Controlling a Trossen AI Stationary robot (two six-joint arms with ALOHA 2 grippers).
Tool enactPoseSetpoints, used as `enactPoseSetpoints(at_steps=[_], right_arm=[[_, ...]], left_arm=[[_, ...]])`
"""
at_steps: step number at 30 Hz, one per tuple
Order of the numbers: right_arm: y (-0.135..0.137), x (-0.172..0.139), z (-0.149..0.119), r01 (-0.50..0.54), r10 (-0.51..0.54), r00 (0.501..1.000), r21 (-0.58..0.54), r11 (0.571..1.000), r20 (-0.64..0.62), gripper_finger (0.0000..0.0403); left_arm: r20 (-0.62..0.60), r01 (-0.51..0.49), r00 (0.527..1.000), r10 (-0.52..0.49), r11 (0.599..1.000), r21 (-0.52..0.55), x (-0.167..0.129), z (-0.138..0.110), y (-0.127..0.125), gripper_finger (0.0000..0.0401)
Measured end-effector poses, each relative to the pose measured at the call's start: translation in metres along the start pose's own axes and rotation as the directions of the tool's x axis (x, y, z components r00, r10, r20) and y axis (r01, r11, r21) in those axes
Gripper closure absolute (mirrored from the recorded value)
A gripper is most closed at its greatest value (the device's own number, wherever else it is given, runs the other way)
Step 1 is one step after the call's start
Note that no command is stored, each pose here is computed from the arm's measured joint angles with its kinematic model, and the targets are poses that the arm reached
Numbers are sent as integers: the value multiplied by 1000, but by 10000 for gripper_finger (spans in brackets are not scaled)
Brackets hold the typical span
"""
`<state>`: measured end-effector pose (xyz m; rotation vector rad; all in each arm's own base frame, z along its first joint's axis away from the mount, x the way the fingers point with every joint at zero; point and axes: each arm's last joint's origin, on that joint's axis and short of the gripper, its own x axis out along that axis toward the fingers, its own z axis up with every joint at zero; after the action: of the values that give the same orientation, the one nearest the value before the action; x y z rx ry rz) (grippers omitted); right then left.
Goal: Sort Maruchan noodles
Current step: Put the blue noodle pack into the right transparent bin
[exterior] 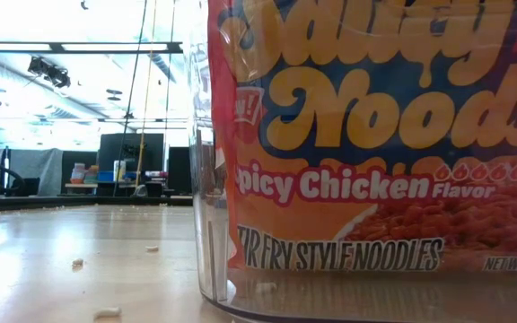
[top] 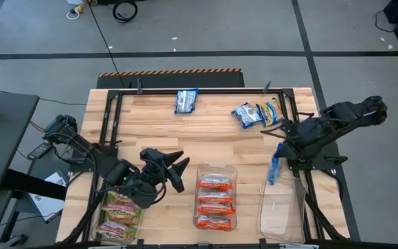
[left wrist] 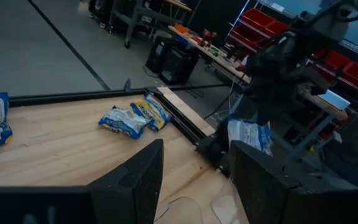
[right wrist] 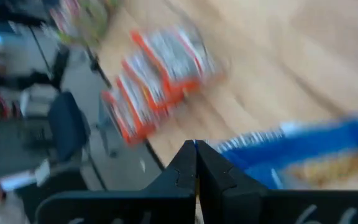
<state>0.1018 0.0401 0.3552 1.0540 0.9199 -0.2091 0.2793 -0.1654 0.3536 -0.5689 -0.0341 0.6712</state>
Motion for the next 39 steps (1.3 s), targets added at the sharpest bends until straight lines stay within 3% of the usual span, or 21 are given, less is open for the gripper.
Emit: enactPoseSetpoints(at_steps=[4,10,13,16,21,24,29,34,39], right_arm=[[12,9,8,-7,12,986,-30,1000,167,400],[4,37,22,170,-172,928,38,985,331,400],[-8,62,32,197,-221,905,103,975,363,399],[-24,87,46,176,-238,881,185,967,408,399],[-46,122,63,44,-219,830,332,942,513,398],[-59,134,68,-6,-248,808,428,904,534,398],[-94,151,67,95,-376,815,538,837,441,384],[-111,161,61,220,-375,873,436,873,311,328],[-105,156,64,248,-275,935,139,959,225,254]], left_arm=[[0,0,1000,0,1000,0,0,0,0,213],[4,-2,1000,2,1000,-9,2,1,0,213],[6,0,1000,0,1000,-16,2,1,-1,213],[7,2,1000,-2,1000,-24,2,2,-1,213],[7,6,1000,-5,999,-31,1,2,-2,213],[7,7,1000,-6,999,-31,1,2,-2,213],[6,7,1000,-7,1000,-31,1,2,-2,213],[6,7,1000,-6,1000,-30,1,2,-2,213],[-14,20,1000,-21,999,-30,1,1,-2,213]])
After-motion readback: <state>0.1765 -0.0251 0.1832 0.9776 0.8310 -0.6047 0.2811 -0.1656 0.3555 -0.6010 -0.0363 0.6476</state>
